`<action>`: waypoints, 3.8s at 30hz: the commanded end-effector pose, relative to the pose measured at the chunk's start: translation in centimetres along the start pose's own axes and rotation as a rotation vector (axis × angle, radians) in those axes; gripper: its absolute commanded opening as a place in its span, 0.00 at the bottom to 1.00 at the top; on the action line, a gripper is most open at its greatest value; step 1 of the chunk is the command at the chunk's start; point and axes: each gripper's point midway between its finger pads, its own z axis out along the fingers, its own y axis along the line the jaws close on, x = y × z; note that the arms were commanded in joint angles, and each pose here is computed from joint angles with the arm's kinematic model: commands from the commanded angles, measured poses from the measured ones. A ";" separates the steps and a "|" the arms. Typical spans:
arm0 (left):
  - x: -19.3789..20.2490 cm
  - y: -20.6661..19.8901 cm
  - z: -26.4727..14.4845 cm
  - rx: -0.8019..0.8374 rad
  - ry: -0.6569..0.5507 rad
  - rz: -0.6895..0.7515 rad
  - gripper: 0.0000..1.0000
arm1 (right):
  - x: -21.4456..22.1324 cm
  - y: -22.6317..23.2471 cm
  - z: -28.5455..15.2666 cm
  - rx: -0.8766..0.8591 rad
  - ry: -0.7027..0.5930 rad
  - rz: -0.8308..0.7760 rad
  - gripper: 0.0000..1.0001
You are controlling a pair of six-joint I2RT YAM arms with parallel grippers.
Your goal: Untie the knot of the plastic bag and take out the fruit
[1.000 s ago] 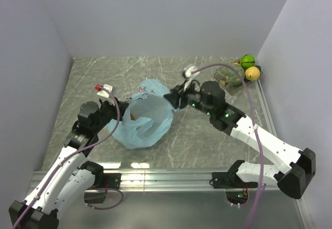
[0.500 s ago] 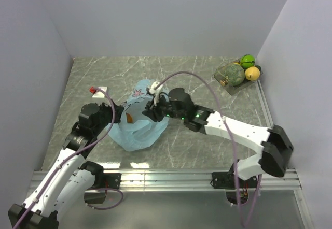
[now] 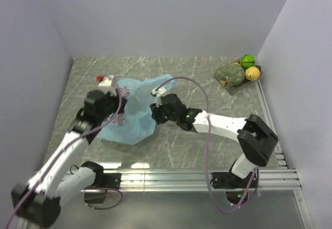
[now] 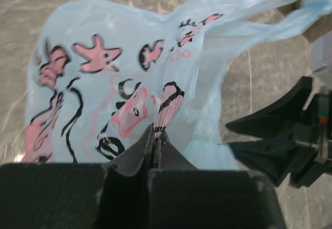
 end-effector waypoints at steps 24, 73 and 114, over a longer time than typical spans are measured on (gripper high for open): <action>6.1 -7.6 4.6 0.370 0.242 0.125 0.03 | -6.8 -1.3 -11.9 -0.003 -0.357 0.028 0.45; 1.0 3.6 21.5 -0.069 0.251 -0.169 0.66 | -0.9 -5.4 3.9 0.016 -0.193 0.250 0.78; 12.6 -3.5 17.1 0.156 0.581 -0.300 0.16 | 3.3 -6.6 11.0 0.125 0.055 0.200 0.56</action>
